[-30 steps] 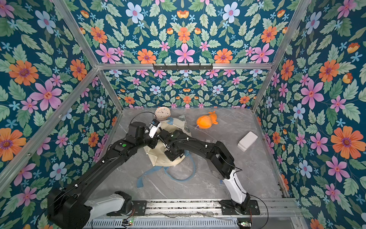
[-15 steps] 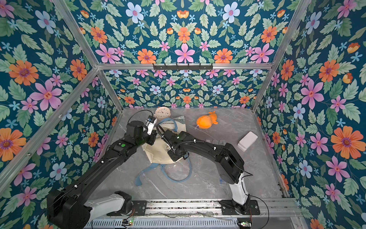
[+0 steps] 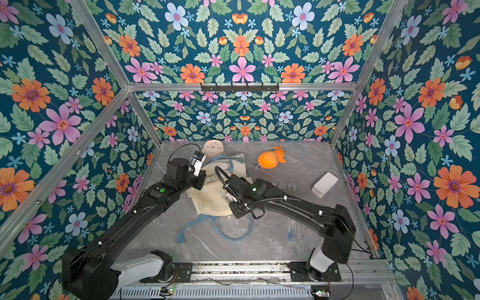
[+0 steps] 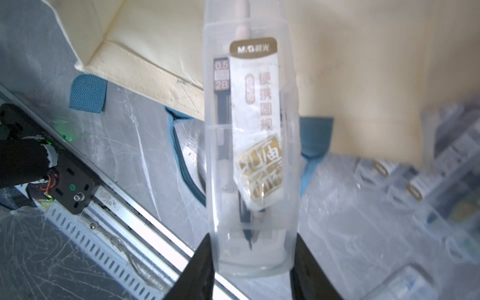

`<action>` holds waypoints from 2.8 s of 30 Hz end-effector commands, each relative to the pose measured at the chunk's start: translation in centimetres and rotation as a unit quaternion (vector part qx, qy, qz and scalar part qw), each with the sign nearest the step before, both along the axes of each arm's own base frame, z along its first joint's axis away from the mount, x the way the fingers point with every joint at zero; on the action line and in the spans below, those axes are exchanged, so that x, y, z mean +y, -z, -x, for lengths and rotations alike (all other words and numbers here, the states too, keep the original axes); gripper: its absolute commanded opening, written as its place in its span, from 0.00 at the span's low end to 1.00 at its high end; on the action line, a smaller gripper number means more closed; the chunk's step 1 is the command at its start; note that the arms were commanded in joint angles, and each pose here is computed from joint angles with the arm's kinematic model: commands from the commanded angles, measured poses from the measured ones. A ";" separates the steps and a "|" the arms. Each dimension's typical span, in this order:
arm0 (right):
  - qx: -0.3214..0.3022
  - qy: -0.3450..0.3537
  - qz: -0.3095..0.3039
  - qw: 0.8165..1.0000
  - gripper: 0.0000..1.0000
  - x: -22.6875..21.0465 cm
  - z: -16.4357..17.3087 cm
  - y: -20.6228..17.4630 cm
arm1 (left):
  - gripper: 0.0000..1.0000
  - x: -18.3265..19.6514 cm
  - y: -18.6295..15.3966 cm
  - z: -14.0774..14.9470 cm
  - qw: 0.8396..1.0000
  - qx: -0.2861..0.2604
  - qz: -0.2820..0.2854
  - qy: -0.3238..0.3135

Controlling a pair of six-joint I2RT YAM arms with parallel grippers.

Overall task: Take out the compass set from the canvas bag
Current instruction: Pick up the compass set from the canvas bag, then place the compass set at the center of the board, then adjust the canvas bag at the center of the board.

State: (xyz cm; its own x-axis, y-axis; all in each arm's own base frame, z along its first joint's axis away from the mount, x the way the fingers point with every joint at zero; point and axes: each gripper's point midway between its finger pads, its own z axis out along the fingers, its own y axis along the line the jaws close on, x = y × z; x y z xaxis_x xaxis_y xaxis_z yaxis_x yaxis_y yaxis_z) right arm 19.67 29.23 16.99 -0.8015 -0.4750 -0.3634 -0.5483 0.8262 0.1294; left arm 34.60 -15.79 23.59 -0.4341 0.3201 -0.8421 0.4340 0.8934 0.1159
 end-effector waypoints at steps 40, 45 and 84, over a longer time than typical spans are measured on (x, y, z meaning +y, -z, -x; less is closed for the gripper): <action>0.119 0.391 0.064 0.911 0.52 -15.4 9.4 14.3 | 0.00 -0.7 -2.7 0.2 0.998 -0.037 0.043 0.014; 0.112 0.390 0.073 0.911 0.51 -15.8 9.2 14.3 | 0.00 -0.8 -2.6 0.2 0.998 -0.036 0.043 0.015; -0.286 -0.190 -0.076 0.936 0.73 4.2 -11.6 -9.0 | 0.00 -1.8 -2.5 0.5 0.999 -0.018 0.027 0.042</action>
